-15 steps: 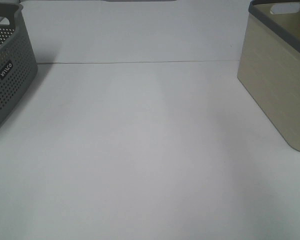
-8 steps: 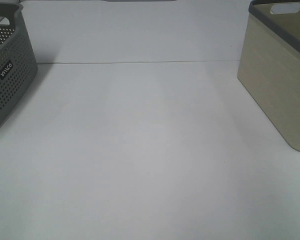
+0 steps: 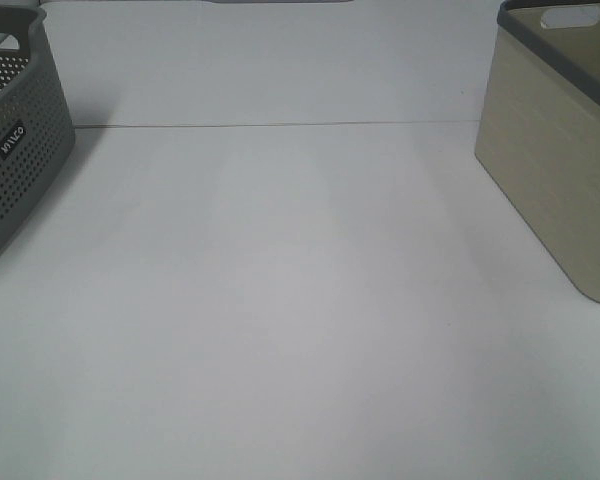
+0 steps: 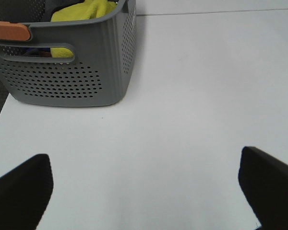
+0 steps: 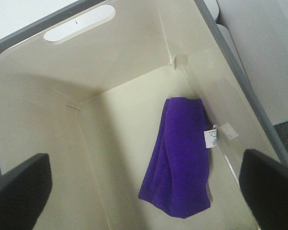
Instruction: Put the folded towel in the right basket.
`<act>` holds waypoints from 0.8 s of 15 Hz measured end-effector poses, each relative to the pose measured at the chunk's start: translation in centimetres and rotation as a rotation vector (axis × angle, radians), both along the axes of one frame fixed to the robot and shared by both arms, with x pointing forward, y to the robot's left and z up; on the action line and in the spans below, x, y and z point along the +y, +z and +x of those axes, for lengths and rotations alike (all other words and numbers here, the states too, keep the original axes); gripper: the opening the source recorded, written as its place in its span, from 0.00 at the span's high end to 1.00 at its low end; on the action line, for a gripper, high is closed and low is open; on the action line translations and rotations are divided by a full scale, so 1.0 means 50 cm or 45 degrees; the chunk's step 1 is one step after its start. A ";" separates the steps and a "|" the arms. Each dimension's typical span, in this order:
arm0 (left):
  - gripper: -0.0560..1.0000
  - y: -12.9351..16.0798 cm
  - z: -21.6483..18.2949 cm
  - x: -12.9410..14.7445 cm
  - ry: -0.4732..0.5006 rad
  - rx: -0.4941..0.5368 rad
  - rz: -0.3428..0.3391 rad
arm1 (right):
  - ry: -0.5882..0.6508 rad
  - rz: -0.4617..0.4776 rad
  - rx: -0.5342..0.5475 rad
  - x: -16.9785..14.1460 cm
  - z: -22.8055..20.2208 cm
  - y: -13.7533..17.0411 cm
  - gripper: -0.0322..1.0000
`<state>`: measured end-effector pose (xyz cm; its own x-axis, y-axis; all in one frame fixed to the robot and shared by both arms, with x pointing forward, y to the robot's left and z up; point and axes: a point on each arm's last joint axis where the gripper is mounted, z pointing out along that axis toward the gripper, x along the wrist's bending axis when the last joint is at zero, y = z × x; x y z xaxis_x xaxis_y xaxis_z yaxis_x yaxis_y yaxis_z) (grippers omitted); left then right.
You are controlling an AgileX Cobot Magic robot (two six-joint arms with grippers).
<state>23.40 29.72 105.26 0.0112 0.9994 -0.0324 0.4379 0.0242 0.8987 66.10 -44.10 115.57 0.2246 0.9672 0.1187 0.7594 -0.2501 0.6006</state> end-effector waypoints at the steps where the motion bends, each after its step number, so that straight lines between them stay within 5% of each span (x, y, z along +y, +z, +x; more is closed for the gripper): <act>1: 0.01 0.000 0.000 0.000 0.000 0.000 0.000 | 0.009 -0.013 -0.012 0.008 -0.005 0.011 0.03; 6: 0.01 0.000 0.000 0.000 -0.010 -0.001 0.021 | 0.259 -0.211 -0.119 0.240 -0.038 0.112 0.02; 9: 0.01 0.000 0.000 0.000 -0.018 -0.001 0.037 | 0.229 -0.191 -0.097 0.279 -0.105 0.128 0.02; 12: 0.01 0.000 0.000 0.000 -0.019 -0.001 0.040 | 0.222 -0.184 -0.104 0.279 -0.372 0.149 0.02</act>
